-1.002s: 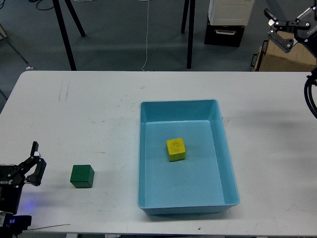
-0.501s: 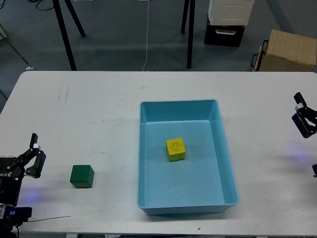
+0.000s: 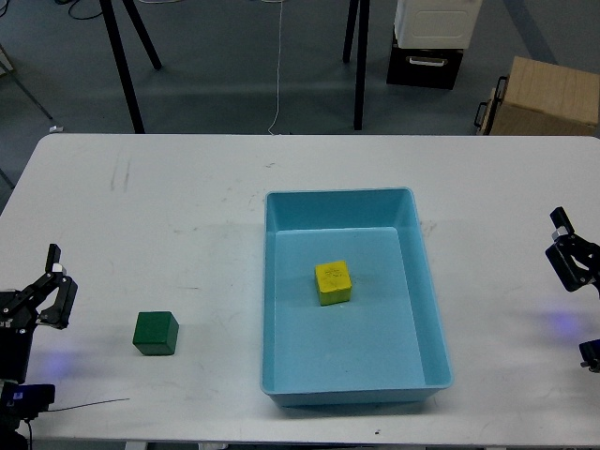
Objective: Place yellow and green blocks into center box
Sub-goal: 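Raise the left gripper and swing it toward the green cube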
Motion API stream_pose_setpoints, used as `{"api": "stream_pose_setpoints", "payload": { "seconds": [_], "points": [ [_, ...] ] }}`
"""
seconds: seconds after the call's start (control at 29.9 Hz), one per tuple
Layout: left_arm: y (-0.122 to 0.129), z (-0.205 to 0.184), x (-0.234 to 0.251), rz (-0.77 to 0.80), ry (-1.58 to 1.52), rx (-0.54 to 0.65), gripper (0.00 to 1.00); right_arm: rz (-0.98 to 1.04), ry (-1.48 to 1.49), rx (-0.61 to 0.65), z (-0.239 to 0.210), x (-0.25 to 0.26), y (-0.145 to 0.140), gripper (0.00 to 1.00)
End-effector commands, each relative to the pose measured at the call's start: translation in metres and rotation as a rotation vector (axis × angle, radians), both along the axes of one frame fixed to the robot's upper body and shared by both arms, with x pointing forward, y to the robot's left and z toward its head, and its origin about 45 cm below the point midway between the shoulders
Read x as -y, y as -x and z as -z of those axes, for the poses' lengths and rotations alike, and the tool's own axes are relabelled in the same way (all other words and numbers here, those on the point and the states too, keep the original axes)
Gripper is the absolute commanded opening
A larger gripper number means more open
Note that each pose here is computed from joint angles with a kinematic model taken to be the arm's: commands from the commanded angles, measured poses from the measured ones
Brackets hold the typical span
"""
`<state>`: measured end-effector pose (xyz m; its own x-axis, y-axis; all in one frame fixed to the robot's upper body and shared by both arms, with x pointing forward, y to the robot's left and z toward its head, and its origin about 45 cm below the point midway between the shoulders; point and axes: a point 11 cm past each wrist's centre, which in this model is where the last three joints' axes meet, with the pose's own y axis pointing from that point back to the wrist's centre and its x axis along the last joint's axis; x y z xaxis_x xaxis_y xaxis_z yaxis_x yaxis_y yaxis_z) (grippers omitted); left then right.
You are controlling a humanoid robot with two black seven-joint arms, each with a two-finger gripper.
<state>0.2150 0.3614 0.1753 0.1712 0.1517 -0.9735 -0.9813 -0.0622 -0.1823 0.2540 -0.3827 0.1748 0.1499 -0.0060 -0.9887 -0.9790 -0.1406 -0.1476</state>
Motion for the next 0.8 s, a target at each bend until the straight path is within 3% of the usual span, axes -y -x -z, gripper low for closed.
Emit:
{"api": "stream_pose_setpoints", "payload": {
  "seconds": [0.0, 0.13, 0.4, 0.6, 0.77],
  "points": [
    [-0.002, -0.012, -0.025, -0.07, -0.02, 0.037, 1.0, -0.003, 0.003, -0.018, 0.0, 0.001, -0.001, 0.97],
    [-0.02, -0.023, -0.03, -0.079, -0.017, 0.086, 1.0, -0.003, 0.004, -0.019, 0.0, 0.002, -0.002, 0.97],
    [-0.025, -0.083, -0.064, -0.076, -0.206, 0.182, 1.0, 0.0, -0.004, -0.02, 0.001, 0.0, -0.001, 0.97],
    [-0.038, -0.125, -0.079, 0.024, -0.459, 0.186, 1.0, 0.003, 0.0, -0.018, 0.0, 0.002, -0.001, 0.97],
    [-0.067, -0.127, -0.039, 0.214, -0.748, 0.159, 1.0, -0.004, -0.002, -0.02, 0.001, -0.001, -0.001, 0.97]
  ]
}}
